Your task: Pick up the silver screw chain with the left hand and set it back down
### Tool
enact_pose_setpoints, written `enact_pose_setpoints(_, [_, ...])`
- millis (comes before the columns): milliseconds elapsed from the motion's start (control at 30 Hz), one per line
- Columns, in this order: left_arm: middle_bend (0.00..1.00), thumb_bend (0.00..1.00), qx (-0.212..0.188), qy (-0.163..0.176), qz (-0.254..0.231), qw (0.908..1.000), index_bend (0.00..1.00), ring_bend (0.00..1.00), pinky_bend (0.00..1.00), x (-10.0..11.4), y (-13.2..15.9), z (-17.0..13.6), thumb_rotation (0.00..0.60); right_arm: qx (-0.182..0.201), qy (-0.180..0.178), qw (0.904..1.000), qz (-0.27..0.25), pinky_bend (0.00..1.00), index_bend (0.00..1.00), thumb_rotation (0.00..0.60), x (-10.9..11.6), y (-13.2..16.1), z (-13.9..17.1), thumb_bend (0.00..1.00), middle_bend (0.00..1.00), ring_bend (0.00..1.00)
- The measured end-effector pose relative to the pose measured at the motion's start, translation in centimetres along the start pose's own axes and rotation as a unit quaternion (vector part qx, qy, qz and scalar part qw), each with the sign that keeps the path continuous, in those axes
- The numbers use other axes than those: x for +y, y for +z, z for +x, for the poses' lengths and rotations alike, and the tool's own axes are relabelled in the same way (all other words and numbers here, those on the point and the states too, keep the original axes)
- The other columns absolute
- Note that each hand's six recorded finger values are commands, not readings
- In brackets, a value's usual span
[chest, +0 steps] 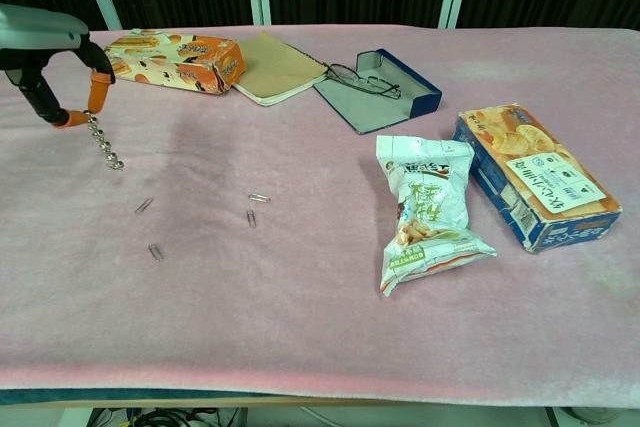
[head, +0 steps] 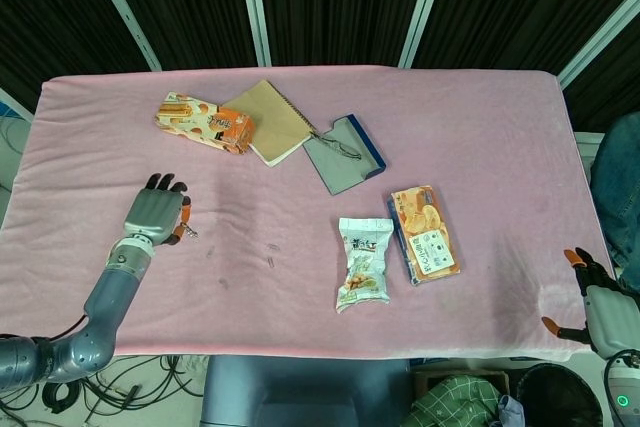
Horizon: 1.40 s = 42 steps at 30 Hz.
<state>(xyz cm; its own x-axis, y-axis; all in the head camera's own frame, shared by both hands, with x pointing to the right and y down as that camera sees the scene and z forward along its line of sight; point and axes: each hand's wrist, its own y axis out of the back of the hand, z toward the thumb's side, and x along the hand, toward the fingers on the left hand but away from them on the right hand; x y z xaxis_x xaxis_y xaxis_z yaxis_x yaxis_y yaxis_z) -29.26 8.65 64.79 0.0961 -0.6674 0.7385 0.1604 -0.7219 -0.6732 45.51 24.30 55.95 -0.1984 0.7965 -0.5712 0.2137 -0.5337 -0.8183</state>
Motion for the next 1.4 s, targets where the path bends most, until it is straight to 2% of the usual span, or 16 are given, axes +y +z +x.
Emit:
enact_pose_setpoints(367, [0.19, 0.49, -0.009, -0.007, 0.009, 0.9999, 0.57, 0.0, 0.0, -0.8, 1.3, 0.2, 0.6, 0.0, -0.001, 1.0, -0.001, 0.18, 0.0, 0.6, 0.0, 0.0, 0.0, 0.09, 0.0, 0.06])
enact_pose_setpoints(1067, [0.19, 0.49, -0.013, -0.028, 0.024, 0.9992, 0.57, 0.0, 0.0, -2.2, 2.0, 0.0, 0.6, 0.0, 0.0, 1.0, -0.002, 0.18, 0.0, 0.6, 0.0, 0.0, 0.0, 0.09, 0.0, 0.06])
enact_pose_setpoints(1400, [0.19, 0.49, -0.027, -0.025, 0.027, 0.999, 0.57, 0.0, 0.0, -2.7, 3.0, 0.0, 0.6, 0.0, 0.0, 1.0, -0.002, 0.18, 0.0, 0.6, 0.0, 0.0, -0.1, 0.09, 0.0, 0.06])
